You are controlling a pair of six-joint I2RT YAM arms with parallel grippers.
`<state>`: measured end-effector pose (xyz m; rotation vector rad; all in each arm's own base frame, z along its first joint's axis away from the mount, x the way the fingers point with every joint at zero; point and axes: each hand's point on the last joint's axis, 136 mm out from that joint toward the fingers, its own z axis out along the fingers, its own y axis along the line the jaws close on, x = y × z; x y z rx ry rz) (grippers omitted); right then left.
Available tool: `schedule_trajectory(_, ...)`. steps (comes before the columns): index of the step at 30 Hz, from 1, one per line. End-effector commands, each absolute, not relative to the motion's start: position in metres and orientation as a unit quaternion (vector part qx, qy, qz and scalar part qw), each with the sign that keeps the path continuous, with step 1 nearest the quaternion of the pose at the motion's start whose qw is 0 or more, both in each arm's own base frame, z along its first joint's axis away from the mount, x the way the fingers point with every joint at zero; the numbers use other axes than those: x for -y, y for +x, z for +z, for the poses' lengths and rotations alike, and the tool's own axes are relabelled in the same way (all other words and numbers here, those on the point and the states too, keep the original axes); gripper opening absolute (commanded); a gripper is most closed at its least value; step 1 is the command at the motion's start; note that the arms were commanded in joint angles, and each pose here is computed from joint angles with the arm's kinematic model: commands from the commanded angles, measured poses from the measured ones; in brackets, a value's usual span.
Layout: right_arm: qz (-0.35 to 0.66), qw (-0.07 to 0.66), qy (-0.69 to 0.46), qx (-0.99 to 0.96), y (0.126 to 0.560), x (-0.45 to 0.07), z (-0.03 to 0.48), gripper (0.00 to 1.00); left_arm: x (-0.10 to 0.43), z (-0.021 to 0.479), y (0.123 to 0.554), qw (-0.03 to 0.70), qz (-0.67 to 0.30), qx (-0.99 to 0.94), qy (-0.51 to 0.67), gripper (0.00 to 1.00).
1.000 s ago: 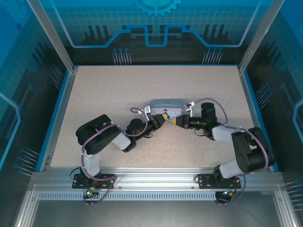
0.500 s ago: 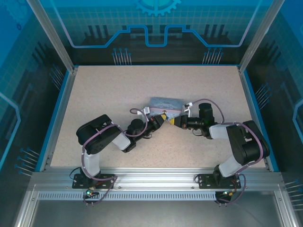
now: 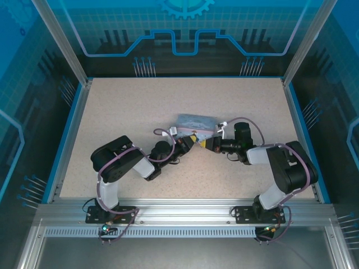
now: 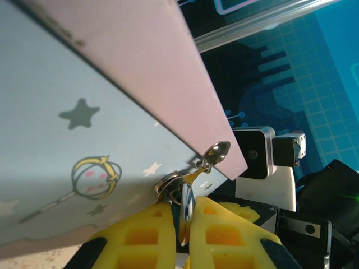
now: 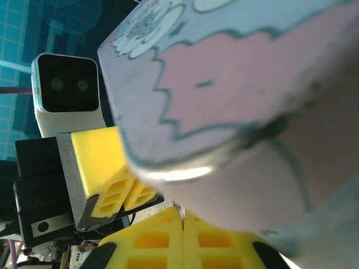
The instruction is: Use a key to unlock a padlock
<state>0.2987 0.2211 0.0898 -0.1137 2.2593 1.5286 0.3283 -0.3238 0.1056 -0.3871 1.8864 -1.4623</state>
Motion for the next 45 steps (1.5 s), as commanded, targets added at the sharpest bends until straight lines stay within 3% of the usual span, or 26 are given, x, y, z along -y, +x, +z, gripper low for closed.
schedule_trajectory(1,0.562,0.28,-0.08,-0.774,0.323,-0.237,0.119,0.02,0.376,0.131,0.267,0.265,-0.645,-0.716,-0.036,0.0)
schedule_trajectory(24,0.61,0.305,-0.099,-0.724,0.327,-0.24,0.165,0.02,0.391,0.204,0.267,0.228,-0.72,-0.653,-0.055,0.0)
schedule_trajectory(45,0.581,0.299,-0.09,-0.752,0.333,-0.202,0.166,0.01,0.391,0.168,0.251,0.199,-0.699,-0.686,-0.023,0.0)
